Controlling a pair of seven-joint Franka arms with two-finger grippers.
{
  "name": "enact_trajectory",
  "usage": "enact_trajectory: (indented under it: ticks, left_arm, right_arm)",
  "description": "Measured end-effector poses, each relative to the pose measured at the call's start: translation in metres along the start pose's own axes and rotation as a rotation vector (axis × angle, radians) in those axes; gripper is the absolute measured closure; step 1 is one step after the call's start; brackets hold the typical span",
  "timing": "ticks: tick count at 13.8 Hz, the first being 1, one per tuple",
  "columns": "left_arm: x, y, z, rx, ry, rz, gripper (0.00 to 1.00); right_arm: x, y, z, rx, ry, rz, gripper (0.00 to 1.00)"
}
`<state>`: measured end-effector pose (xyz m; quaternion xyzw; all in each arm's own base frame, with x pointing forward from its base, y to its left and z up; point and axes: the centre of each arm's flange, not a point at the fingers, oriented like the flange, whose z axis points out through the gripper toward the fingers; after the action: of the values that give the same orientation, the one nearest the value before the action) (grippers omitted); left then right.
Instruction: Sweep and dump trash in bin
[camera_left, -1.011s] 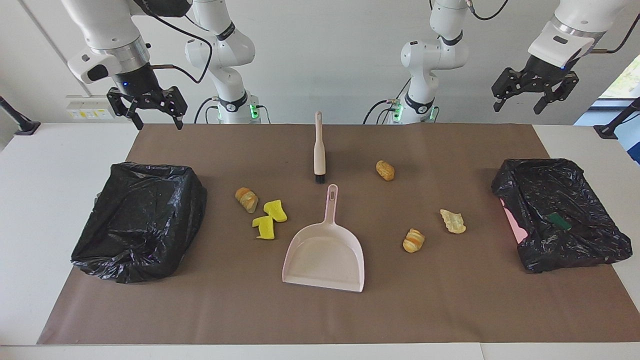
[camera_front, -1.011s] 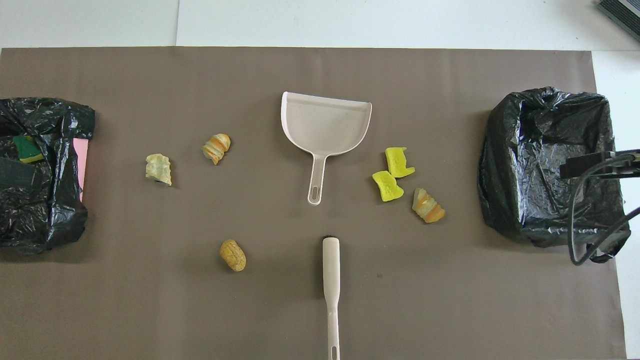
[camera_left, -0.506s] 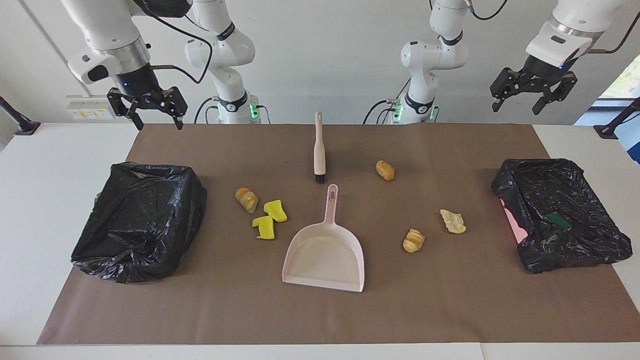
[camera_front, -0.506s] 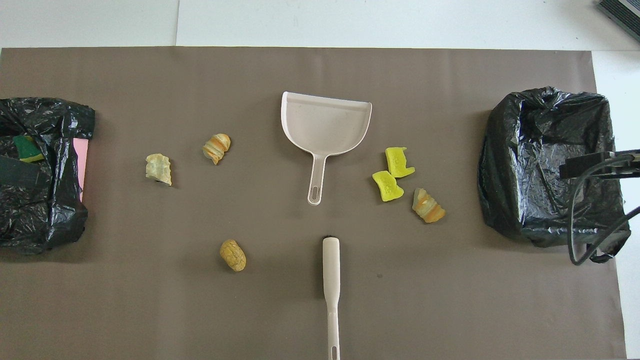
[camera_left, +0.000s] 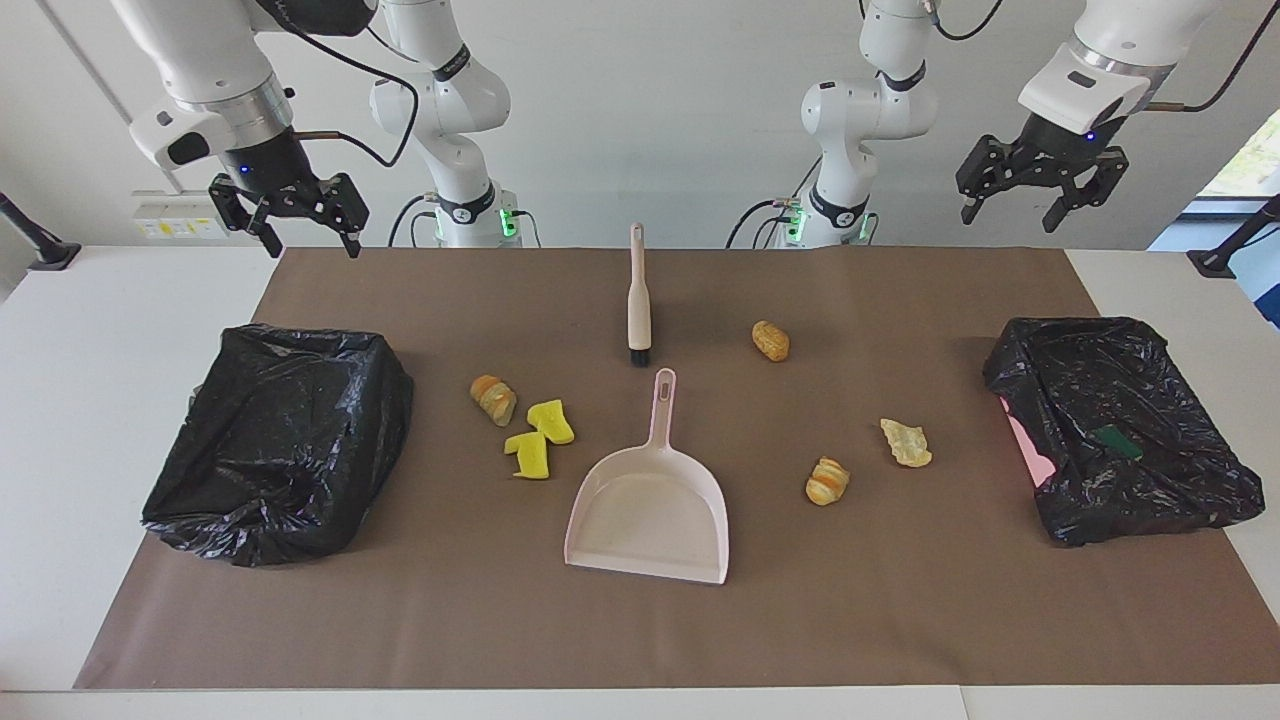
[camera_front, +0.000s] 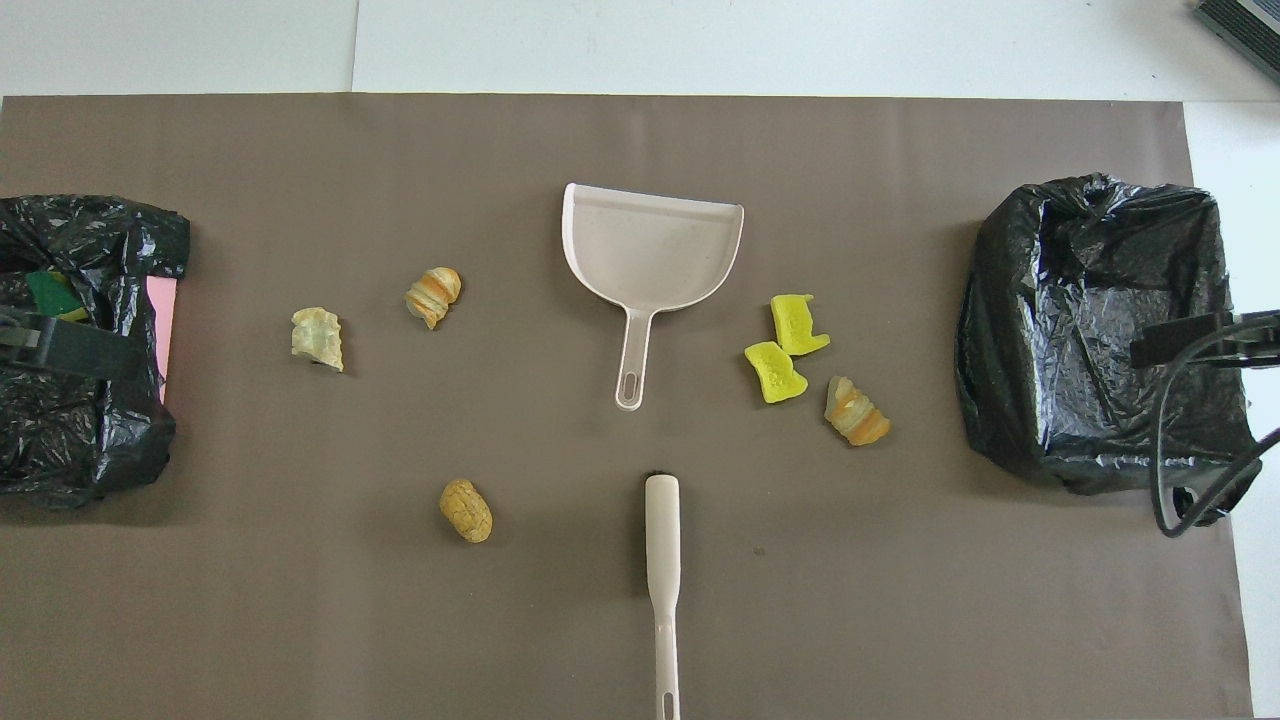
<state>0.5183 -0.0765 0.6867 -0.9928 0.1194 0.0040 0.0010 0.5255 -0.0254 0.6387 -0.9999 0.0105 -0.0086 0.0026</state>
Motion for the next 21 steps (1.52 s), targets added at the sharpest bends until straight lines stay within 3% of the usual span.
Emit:
enact_trajectory:
  ticks: [6, 11, 21]
  left_arm:
    - [-0.005, 0.087, 0.033, 0.003, -0.015, 0.122, 0.0]
    - [-0.025, 0.191, 0.099, 0.011, -0.032, 0.121, 0.0]
    - [-0.111, 0.357, 0.238, 0.011, -0.022, 0.065, 0.0]
  right_arm:
    - [-0.001, -0.001, 0.013, 0.0, -0.026, -0.003, 0.0]
    - [-0.001, -0.003, 0.021, 0.001, -0.039, -0.006, 0.0]
    - [-0.003, -0.009, 0.038, 0.0, -0.073, -0.018, 0.0]
